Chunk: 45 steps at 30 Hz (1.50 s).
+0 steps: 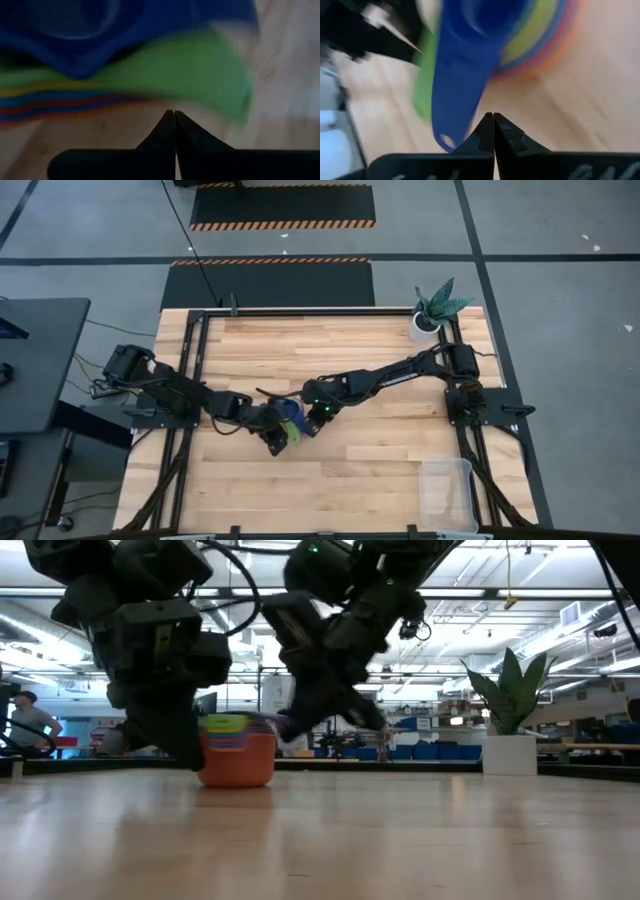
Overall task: Nest measuring cups in basket
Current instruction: Stack the dark blue measuring cup on top of the green measuring cup
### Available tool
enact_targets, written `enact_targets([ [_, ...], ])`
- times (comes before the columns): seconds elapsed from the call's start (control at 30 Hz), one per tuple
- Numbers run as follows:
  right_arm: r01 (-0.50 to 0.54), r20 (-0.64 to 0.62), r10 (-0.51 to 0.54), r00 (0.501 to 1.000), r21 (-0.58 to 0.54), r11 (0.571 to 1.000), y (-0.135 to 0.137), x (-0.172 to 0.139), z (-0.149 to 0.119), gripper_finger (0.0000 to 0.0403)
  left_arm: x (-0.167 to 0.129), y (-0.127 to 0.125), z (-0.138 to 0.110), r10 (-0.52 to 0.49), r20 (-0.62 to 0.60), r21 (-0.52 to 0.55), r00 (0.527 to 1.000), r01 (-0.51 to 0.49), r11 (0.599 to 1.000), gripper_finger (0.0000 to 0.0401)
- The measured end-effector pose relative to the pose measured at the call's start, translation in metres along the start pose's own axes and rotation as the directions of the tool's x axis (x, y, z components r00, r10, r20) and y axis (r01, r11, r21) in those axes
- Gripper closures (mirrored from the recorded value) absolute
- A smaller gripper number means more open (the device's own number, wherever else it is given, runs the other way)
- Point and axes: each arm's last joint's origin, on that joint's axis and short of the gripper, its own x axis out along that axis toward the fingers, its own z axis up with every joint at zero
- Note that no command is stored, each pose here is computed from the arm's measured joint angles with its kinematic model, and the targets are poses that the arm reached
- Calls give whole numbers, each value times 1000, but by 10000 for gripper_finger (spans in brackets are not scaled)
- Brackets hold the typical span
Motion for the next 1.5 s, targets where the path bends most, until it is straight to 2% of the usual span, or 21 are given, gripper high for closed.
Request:
enact_targets([
  [0.1, -34, -12, 34, 999, -4, 999, 5, 3, -3, 402, 5, -4, 3, -45, 42, 16, 998, 45, 999, 401],
  [0.27, -63, -6, 63, 998, 2, 998, 11, 5, -6, 402, 10, -5, 7, -52, 61, 41, 997, 49, 998, 401],
  [0.63, 10, -46, -11, 999, -26, 1000, 7, -3, -9, 402, 11, -2, 4, -38, 3, 59, 999, 38, 998, 401],
  [0.8, 1, -30, -3, 1000, -81, 997, 26, -16, -5, 402, -6, -4, 6, -26, -6, 63, 1000, 26, 998, 401],
  [1.0, -22, 24, 26, 999, -153, 988, 59, -31, -3, 402, -44, -6, 7, -3, -14, 73, 1000, 4, 997, 401],
  [1.13, -66, 64, 80, 995, -200, 978, 79, -40, -1, 402, -74, 2, 3, 111, 17, 87, 994, -112, 990, 401],
  [1.23, -50, 90, 70, 993, -207, 977, 82, -38, -3, 403, -86, 13, 2, 242, 60, 84, 968, -246, 966, 401],
  [1.3, -76, 105, 96, 990, -185, 980, 83, -30, -1, 403, -89, 21, 2, 324, 64, 79, 944, -328, 941, 401],
  [1.5, -124, 111, 140, 984, -139, 983, 84, 3, -7, 403, -77, 32, 12, 388, 110, 151, 915, -402, 903, 401],
])
